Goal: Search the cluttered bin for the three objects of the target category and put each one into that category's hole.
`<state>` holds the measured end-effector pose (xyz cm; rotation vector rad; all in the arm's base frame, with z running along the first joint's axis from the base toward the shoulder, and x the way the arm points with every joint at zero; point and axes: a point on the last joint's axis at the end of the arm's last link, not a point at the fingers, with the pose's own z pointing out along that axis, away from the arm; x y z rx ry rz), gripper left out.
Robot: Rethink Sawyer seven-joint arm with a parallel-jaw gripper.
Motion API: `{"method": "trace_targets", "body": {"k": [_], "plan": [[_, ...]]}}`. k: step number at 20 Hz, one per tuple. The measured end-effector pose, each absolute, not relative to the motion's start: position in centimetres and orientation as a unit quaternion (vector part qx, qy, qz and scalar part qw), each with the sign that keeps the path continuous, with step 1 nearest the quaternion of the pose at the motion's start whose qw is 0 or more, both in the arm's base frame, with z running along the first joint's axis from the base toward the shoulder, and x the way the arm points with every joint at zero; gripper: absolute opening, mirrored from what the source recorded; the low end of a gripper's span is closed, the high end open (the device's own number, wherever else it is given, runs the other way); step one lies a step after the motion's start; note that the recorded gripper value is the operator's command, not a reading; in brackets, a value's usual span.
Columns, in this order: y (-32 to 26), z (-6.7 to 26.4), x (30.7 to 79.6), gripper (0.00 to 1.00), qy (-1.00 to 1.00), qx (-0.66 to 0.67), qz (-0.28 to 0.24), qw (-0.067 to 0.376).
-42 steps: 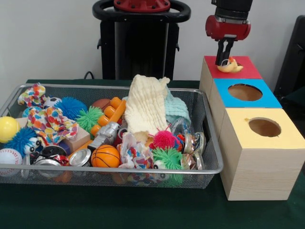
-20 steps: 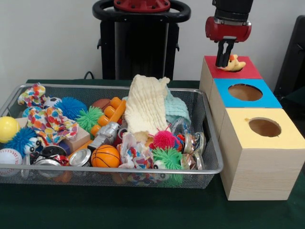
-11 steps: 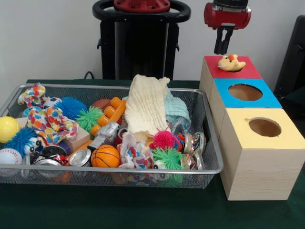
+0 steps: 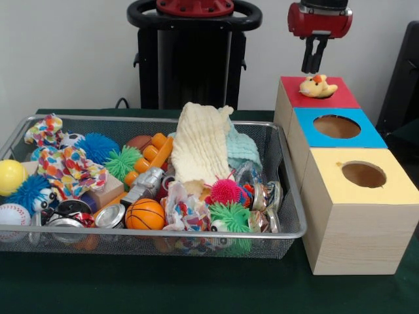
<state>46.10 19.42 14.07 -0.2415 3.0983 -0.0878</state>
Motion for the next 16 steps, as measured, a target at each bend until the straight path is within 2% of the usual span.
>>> {"method": "trace_targets", "body": {"k": [9, 16], "plan": [[20.9, 12.6, 45.0, 0.0, 0.996, -0.088, -0.027, -0.001], [21.0, 11.7, 44.9, 0.0, 0.996, -0.089, -0.028, 0.004]]}}
